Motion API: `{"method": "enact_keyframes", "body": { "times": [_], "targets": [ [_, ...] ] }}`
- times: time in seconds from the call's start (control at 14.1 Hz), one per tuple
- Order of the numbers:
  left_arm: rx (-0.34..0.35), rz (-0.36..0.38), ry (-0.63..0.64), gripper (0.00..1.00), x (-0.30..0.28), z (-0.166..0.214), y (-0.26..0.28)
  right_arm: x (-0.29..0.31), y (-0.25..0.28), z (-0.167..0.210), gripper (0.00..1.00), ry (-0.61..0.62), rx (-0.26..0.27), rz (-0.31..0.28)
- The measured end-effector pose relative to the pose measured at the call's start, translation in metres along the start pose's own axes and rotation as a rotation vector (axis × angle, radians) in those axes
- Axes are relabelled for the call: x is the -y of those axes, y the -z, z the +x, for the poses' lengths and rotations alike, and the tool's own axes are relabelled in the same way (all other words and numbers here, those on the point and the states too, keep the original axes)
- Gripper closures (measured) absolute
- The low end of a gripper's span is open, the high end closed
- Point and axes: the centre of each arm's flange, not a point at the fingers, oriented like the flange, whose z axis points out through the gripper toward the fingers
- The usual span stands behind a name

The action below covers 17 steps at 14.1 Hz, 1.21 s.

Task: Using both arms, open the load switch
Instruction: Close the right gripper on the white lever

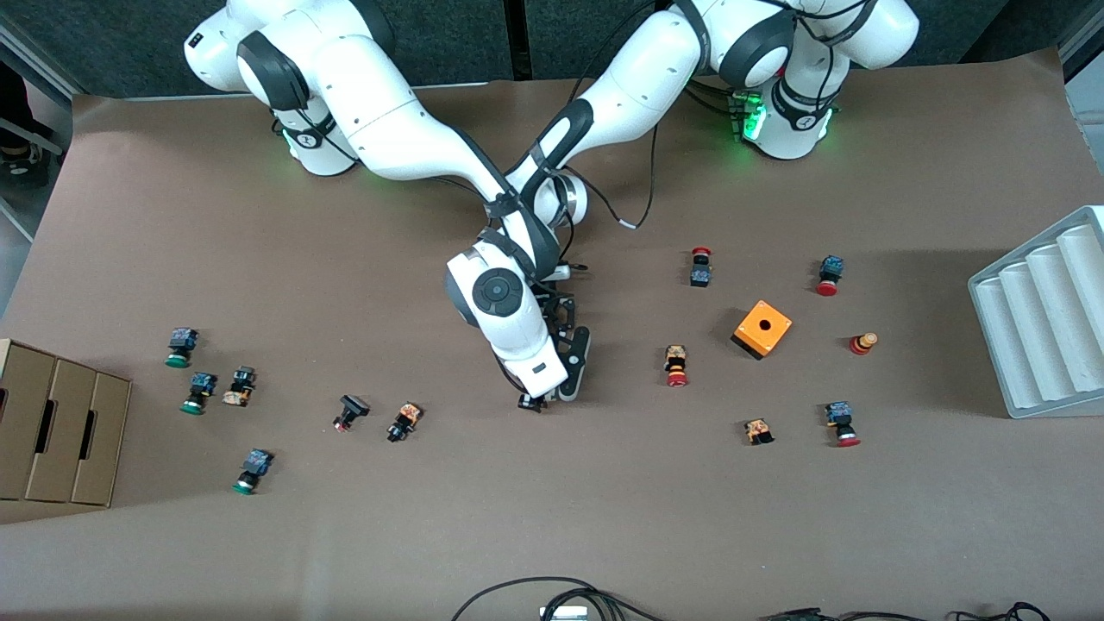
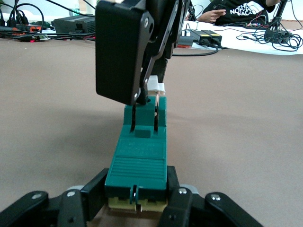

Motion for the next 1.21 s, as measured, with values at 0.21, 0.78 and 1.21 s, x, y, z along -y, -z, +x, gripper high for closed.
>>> {"method": "enact_keyframes", "body": {
  "times": [0.21, 0.78, 1.21],
  "targets": [
    [0.000, 0.000, 0.000, 0.49, 0.0000, 0.0000, 0.0000, 0.0003, 0.0004, 0.0004, 0.42, 0.000, -0.001, 0.000],
    [0.000, 0.000, 0.001, 0.49, 0.0000, 0.0000, 0.0000, 0.0012, 0.0057, 0.0020, 0.42, 0.000, 0.003, 0.007],
    [0.000, 0.000, 0.001, 0.49, 0.0000, 0.0000, 0.0000, 0.0018, 0.0085, 0.0028, 0.42, 0.000, 0.006, 0.011]
  ]
}}
